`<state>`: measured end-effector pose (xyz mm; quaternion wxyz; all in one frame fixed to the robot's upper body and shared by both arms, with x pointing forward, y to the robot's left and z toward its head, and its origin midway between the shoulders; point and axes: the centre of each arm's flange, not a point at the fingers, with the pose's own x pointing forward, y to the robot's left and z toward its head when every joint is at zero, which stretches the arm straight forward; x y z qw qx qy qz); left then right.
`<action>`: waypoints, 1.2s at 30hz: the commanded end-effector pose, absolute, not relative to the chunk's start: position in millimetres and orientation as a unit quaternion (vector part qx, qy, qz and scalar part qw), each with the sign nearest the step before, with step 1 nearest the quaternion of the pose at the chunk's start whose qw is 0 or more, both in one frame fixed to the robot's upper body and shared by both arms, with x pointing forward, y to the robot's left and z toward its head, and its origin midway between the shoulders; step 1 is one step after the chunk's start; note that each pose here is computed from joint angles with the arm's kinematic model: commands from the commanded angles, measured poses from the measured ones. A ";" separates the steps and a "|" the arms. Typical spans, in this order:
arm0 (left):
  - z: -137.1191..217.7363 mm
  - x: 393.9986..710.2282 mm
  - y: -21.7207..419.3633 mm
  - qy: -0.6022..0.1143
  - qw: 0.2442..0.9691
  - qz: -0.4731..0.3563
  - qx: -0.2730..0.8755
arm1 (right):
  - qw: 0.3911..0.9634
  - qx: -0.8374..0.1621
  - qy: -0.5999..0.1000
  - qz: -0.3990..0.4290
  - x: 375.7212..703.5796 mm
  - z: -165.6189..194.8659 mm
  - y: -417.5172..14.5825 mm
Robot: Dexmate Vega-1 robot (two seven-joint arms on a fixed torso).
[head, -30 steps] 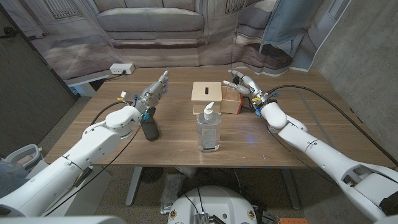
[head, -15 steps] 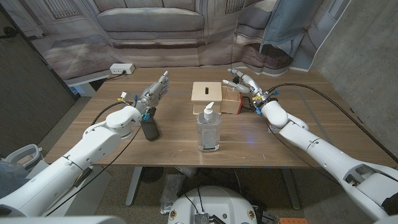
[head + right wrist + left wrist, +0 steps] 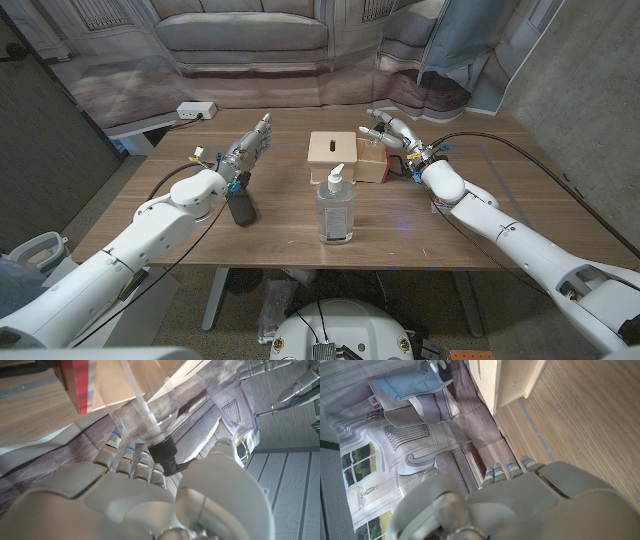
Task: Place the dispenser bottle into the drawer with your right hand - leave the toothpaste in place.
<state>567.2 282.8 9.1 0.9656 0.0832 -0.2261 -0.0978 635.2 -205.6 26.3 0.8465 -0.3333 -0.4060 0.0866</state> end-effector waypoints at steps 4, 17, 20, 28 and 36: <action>13.7 566.0 283.6 -0.230 0.964 -0.100 0.088 | 0.843 -0.335 -0.412 0.084 627.6 33.5 -206.9; 16.0 563.2 283.5 -0.236 0.962 -0.103 0.089 | 0.839 -0.336 -0.422 0.079 617.7 42.1 -209.3; 16.0 562.7 283.9 -0.239 0.961 -0.105 0.088 | 0.838 -0.335 -0.424 0.077 615.9 44.2 -209.5; 18.3 559.2 285.1 -0.259 0.955 -0.111 0.092 | 0.834 -0.336 -0.432 0.075 611.5 48.3 -207.4; 19.8 554.0 283.5 -0.284 0.947 -0.116 0.098 | 0.831 -0.337 -0.436 0.073 609.1 51.6 -205.9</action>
